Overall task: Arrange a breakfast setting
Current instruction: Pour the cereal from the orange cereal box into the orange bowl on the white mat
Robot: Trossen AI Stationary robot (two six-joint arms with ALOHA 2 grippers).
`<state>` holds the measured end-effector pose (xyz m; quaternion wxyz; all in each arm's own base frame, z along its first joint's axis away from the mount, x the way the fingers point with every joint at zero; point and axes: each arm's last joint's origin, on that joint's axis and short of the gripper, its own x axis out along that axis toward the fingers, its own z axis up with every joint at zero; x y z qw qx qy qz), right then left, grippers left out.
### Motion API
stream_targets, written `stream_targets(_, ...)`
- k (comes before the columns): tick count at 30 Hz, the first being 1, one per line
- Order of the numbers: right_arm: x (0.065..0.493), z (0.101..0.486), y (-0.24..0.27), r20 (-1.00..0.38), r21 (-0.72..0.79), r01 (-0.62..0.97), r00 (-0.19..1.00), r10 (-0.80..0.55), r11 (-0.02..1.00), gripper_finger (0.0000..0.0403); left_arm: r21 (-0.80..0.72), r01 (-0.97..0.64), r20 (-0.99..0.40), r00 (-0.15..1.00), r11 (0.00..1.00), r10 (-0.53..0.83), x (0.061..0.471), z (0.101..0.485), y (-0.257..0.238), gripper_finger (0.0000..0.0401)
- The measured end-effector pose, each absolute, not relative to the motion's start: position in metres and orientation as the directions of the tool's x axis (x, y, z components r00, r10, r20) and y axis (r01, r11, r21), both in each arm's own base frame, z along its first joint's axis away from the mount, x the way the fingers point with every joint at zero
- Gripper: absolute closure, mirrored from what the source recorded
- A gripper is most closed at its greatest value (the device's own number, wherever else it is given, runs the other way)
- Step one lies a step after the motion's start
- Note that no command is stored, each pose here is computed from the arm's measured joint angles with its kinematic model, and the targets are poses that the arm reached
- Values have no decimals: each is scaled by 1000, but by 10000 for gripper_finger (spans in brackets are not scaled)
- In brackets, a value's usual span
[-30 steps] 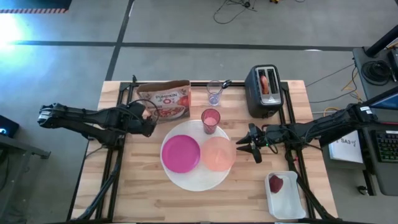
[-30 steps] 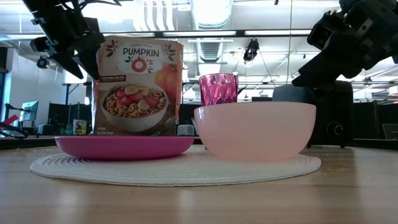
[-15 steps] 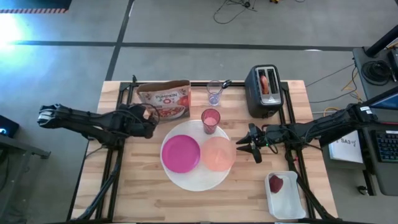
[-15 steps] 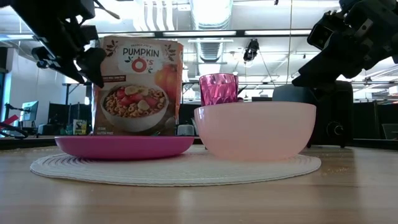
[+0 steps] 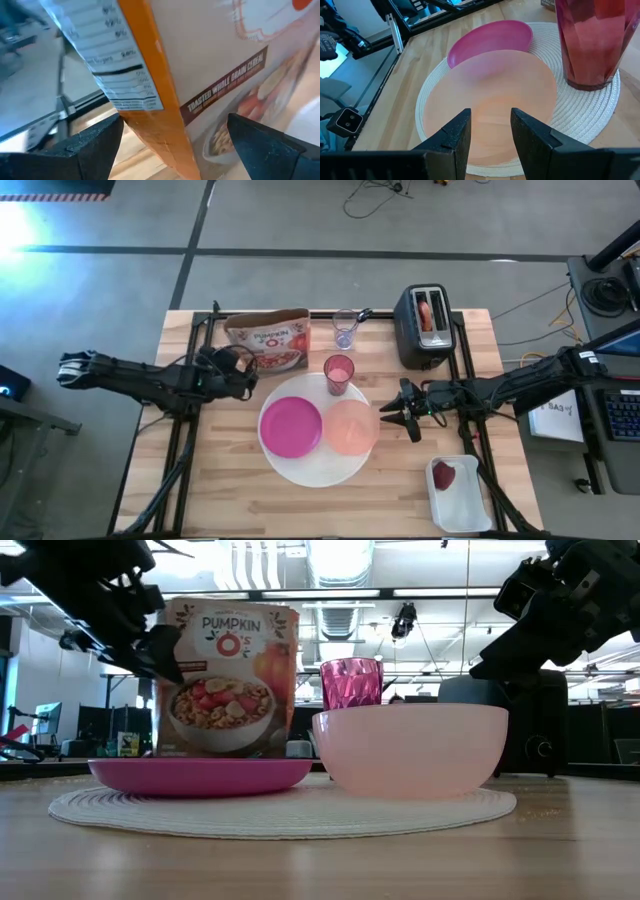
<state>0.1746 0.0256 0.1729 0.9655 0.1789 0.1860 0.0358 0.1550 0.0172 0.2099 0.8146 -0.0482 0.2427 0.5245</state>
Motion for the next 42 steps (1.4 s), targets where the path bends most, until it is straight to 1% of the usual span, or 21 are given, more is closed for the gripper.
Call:
stream_targets(3, 175, 173, 26, -346, 359, -3, 928, 136, 933, 275, 157, -858, -453, 378, 489, 808, 160, 208, 19, 62)
stream_targets(12, 175, 173, 26, -346, 359, -3, 928, 136, 933, 275, 25, -793, -521, 509, 608, 685, 170, 215, 15, 62)
stream_targets(21, 175, 173, 26, -346, 359, -3, 928, 136, 933, 275, -86, -715, -572, 606, 694, 553, 176, 226, 11, 62)
stream_targets(25, 175, 173, 26, -346, 359, -3, 928, 136, 933, 275, -73, -708, -567, 609, 702, 555, 177, 227, 11, 62)
stream_targets(29, 175, 173, 26, -346, 359, -2, 928, 136, 933, 275, -58, -705, -554, 611, 707, 565, 177, 220, 12, 62)
stream_targets(37, 175, 173, 26, -347, 359, -2, 928, 136, 933, 275, 60, -713, -527, 572, 698, 629, 191, 208, 13, 62)
stream_targets(42, 175, 173, 26, -346, 359, -2, 928, 136, 933, 275, 118, -729, -510, 538, 674, 671, 202, 199, 14, 62)
